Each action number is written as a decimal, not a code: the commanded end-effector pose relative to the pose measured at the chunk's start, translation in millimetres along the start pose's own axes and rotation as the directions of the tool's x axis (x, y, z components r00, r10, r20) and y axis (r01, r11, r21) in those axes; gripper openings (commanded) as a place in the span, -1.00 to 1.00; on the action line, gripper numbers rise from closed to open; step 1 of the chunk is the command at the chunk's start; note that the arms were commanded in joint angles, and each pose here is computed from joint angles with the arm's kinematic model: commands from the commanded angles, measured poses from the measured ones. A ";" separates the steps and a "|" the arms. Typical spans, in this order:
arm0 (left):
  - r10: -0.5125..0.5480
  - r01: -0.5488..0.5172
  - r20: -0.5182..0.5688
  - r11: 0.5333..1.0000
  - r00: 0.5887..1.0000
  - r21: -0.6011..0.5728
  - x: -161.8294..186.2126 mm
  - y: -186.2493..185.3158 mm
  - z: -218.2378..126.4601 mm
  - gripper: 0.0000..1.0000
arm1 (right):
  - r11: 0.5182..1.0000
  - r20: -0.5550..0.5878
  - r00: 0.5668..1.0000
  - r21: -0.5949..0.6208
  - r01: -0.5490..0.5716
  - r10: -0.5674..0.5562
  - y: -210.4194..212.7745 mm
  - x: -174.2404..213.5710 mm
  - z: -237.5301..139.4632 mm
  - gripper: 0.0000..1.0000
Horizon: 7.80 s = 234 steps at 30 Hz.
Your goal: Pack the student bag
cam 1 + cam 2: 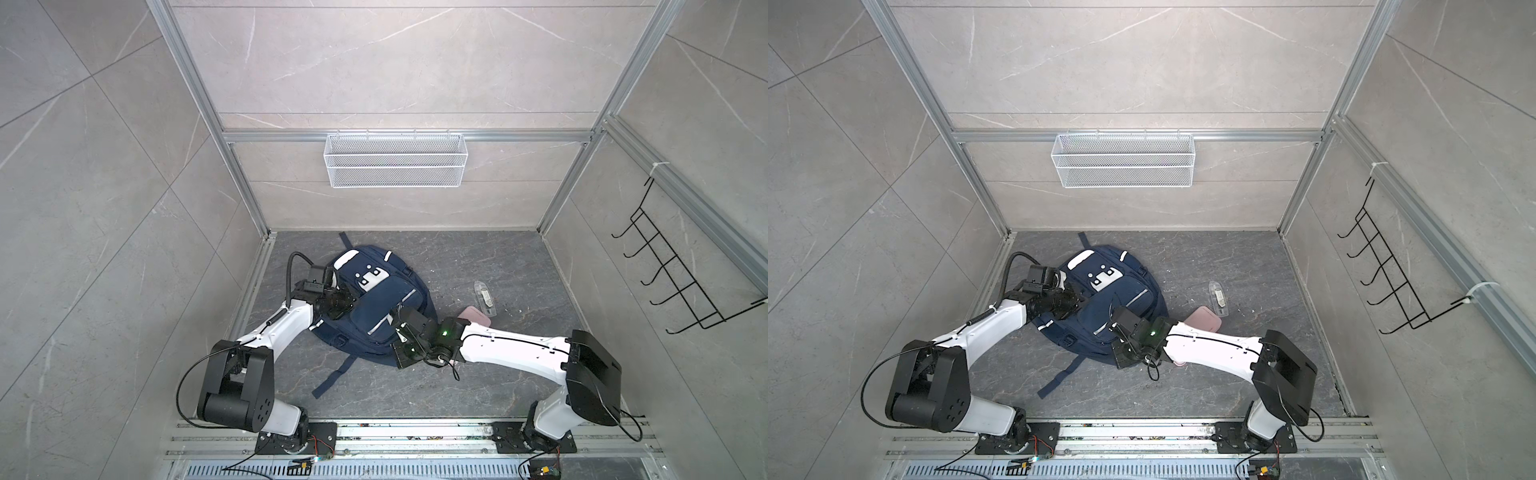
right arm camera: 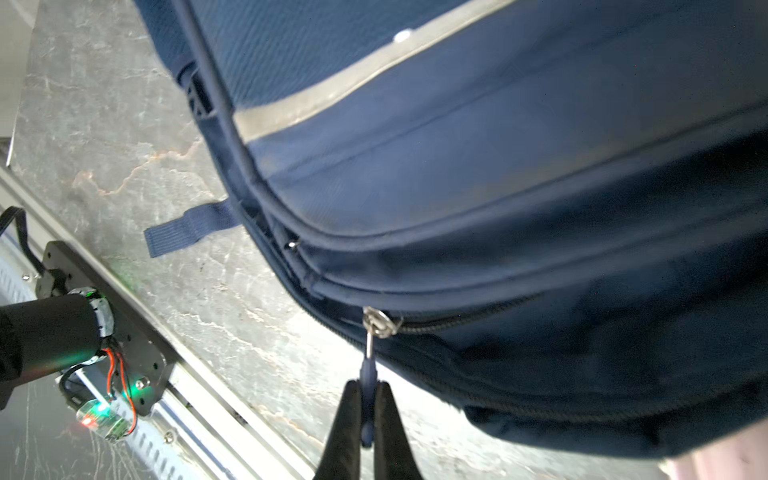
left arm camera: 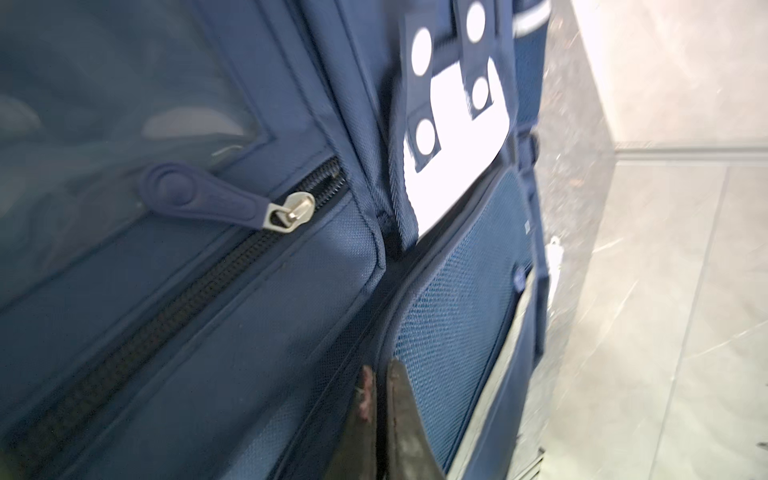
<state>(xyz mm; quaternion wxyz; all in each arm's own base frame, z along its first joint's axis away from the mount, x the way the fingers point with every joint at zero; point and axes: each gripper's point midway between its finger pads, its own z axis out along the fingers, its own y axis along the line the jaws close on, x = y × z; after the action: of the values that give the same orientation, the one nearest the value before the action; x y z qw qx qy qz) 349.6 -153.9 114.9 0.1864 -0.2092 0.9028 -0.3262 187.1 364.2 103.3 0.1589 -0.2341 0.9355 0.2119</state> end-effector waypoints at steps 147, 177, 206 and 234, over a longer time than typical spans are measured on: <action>0.611 -0.569 -0.417 0.788 0.673 0.237 215.4 -141.4 145.3 -0.16 | 0.534 0.175 0.504 -0.255 -0.806 0.846 -253.9 78.9 -44.4 0.32; 0.551 -0.451 -0.455 0.834 0.699 0.318 252.4 -130.8 134.0 -0.16 | 0.513 0.148 0.513 -0.491 -0.704 0.845 -239.3 49.3 -36.7 0.30; 0.594 -0.513 -0.378 0.804 0.710 0.300 226.5 -144.2 90.9 -0.17 | 0.538 0.156 0.571 -0.595 -0.597 0.806 -219.1 31.7 -58.1 -0.39; 0.736 -0.713 -0.318 0.306 0.598 -0.631 67.3 -72.4 47.8 -0.16 | 0.665 0.212 0.672 -0.519 -0.537 0.709 -185.3 20.0 -91.0 -0.52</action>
<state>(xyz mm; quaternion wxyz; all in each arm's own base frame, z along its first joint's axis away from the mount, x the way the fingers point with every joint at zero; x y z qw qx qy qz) 327.1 -278.8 100.3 0.2152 0.1643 0.9557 0.1154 240.6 163.3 99.3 0.1852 0.1503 0.8373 0.4920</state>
